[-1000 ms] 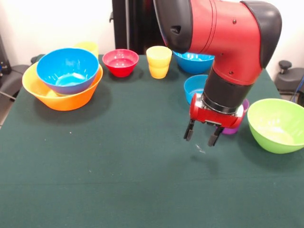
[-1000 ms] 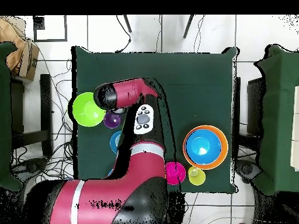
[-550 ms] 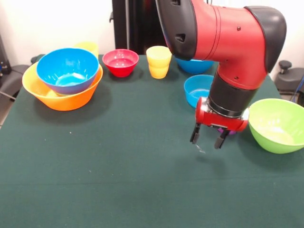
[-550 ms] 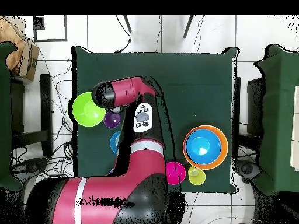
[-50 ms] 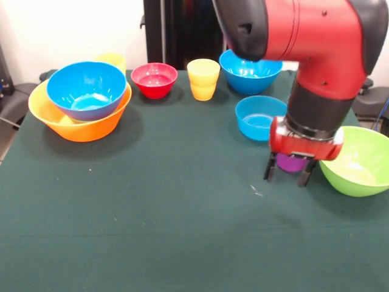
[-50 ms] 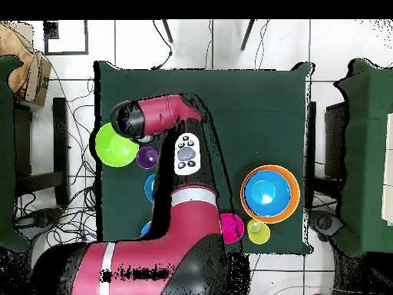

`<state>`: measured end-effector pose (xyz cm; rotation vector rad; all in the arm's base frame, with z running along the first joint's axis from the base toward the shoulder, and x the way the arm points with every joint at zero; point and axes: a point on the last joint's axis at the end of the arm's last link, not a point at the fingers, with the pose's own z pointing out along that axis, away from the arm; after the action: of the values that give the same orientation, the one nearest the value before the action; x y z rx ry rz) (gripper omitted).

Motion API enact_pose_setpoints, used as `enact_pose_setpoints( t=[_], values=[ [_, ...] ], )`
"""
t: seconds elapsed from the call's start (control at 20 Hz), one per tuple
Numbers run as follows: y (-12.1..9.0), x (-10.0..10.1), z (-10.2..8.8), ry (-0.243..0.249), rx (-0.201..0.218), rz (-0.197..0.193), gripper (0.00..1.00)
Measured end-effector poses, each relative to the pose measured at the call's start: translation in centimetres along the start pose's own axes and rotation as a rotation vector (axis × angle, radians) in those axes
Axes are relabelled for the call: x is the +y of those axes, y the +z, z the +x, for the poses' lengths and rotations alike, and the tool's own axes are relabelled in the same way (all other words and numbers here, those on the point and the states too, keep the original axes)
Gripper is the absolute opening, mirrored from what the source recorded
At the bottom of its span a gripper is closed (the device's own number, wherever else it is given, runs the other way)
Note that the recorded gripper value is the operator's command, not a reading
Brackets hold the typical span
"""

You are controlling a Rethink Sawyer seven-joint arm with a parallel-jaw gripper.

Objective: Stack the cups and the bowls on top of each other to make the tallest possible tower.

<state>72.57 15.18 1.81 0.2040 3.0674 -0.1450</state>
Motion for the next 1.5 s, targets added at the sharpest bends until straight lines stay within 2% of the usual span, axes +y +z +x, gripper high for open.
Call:
enact_pose_setpoints(
  t=[0.15, 0.2, 0.45, 0.6, 0.95, 1.5],
  values=[
    [-1.6, 0.5, -0.7, -0.015, -0.02, -0.019, 1.0],
    [-2.9, 0.9, -1.2, -0.033, -0.035, -0.03, 1.0],
    [-5.9, 2.4, -2.3, -0.086, -0.076, -0.061, 1.0],
    [-6.9, 3.0, -2.6, -0.099, -0.091, -0.075, 1.0],
    [-7.0, 3.7, -2.3, -0.116, -0.095, -0.073, 1.0],
    [-5.1, 6.6, 0.1, -0.187, -0.065, -0.043, 1.0]
  ],
)
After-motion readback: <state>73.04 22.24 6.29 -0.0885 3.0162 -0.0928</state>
